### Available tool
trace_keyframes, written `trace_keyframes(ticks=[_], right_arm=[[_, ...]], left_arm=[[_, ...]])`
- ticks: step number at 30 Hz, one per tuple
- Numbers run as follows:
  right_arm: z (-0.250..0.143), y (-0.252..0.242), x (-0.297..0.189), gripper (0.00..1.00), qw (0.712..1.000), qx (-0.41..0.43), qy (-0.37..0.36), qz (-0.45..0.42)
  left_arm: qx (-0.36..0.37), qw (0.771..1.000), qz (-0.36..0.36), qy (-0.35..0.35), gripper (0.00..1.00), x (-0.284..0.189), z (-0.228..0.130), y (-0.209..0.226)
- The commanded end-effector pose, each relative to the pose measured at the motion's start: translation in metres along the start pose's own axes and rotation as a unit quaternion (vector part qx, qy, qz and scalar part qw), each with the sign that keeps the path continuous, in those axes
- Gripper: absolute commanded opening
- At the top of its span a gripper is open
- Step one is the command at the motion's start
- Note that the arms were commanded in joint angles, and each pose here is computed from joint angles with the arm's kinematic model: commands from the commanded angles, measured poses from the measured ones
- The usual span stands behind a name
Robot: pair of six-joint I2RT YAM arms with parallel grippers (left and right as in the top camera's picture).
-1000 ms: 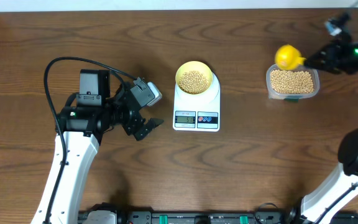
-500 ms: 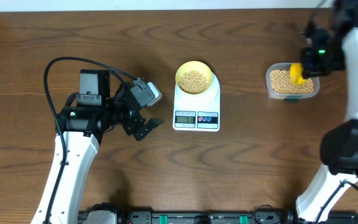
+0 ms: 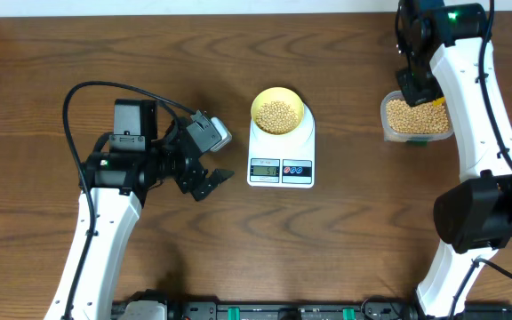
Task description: Scoop item into bowl and weigh 50g on scale
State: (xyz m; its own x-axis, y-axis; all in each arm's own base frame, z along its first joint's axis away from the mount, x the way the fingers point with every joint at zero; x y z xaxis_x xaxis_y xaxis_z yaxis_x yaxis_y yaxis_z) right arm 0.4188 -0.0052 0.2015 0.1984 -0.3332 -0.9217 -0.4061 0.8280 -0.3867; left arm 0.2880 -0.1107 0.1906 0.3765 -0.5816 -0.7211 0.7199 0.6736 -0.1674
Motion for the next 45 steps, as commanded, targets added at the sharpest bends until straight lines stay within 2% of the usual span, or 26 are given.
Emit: trace_keyframes(ticks=[1, 4, 8, 12, 18, 22, 31, 45], right_arm=[[0.04, 0.034, -0.02, 0.01, 0.986, 0.019, -0.117, 0.119], [0.084, 0.061, -0.046, 0.01, 0.951, 0.01, -0.226, 0.209], [0.114, 0.091, -0.079, 0.01, 0.909, -0.017, -0.309, 0.28], [0.123, 0.117, -0.098, 0.01, 0.889, -0.048, -0.335, 0.308], [0.125, 0.161, -0.116, 0.01, 0.877, -0.113, -0.344, 0.315], [0.12, 0.182, -0.118, 0.01, 0.882, -0.144, -0.33, 0.306], [0.1, 0.195, -0.106, 0.01, 0.893, -0.19, -0.286, 0.292], [0.096, 0.2, -0.088, 0.01, 0.905, -0.205, -0.258, 0.268]], left_arm=[[0.005, 1.0, 0.003, 0.003, 0.98, 0.001, -0.002, 0.003], [0.005, 1.0, 0.003, 0.003, 0.98, 0.001, -0.001, 0.003], [0.005, 1.0, 0.003, 0.003, 0.98, 0.001, -0.001, 0.003], [0.005, 1.0, 0.003, 0.003, 0.98, 0.001, -0.001, 0.003], [0.005, 1.0, 0.003, 0.003, 0.98, 0.001, -0.002, 0.003], [0.005, 1.0, 0.003, 0.003, 0.97, 0.001, -0.002, 0.003], [0.005, 1.0, 0.003, 0.003, 0.97, 0.001, -0.001, 0.003], [0.005, 1.0, 0.003, 0.003, 0.98, 0.001, -0.002, 0.003]])
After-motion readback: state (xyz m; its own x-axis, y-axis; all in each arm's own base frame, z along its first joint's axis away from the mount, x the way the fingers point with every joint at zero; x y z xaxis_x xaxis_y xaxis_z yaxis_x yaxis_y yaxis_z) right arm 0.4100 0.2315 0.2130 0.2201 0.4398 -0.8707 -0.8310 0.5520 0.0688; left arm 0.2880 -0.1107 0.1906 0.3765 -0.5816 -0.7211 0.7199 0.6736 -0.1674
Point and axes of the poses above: each gripper's point midway between its finger pads, its own x axis out along the fingers, its own y axis along the line the jaws close on, z = x × y, the point moved 1 cm from there along -x, back along the fingers, and after that the axes turned 15 degrees about -x, right-handed, at the moved point
